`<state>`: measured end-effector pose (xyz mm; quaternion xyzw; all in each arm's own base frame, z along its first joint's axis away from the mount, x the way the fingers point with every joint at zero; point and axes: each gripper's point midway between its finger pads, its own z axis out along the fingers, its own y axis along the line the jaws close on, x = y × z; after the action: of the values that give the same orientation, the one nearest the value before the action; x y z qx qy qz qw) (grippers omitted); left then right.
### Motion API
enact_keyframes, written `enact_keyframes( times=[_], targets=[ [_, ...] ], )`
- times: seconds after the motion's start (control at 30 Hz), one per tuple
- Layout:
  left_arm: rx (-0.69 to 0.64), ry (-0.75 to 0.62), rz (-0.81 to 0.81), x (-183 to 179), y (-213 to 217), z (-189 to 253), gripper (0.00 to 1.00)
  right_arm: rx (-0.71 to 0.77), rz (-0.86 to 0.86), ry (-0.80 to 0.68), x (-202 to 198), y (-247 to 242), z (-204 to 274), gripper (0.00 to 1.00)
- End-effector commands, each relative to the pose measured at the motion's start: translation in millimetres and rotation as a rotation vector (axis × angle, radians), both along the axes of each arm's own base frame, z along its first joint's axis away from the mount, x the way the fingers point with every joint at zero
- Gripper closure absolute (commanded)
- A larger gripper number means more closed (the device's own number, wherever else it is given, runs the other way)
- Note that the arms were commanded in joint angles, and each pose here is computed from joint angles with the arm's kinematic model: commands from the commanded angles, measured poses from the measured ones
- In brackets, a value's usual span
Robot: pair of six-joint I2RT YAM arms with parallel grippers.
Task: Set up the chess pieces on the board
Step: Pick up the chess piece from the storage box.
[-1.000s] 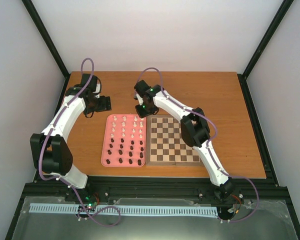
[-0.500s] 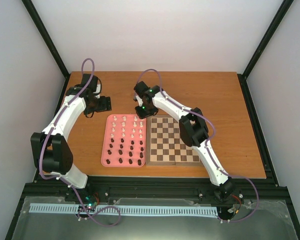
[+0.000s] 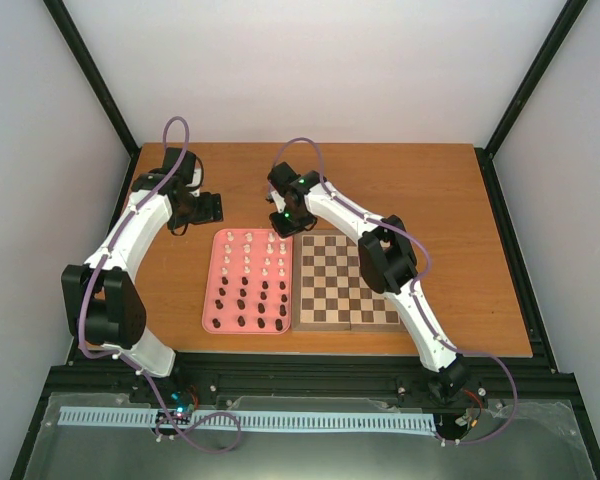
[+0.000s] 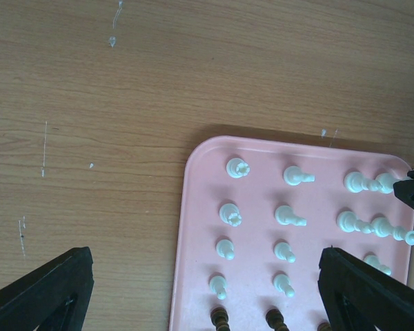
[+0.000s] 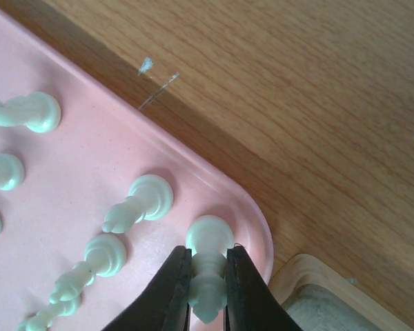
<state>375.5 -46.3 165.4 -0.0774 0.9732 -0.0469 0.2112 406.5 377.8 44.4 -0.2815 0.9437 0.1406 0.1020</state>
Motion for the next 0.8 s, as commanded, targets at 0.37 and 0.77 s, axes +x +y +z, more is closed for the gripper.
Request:
enact_keyframes(
  times=[0.37, 0.77],
  targets=[
    [-0.011, -0.020, -0.017, 8.3, -3.4, 11.9, 0.00, 0.010, 0.003, -0.140, 9.5, -6.5, 67.1, 0.97],
    [-0.014, -0.020, -0.016, 11.7, -4.3, 12.4, 0.00, -0.087, -0.069, -0.238, 3.6, -61.3, 115.0, 0.97]
  ],
)
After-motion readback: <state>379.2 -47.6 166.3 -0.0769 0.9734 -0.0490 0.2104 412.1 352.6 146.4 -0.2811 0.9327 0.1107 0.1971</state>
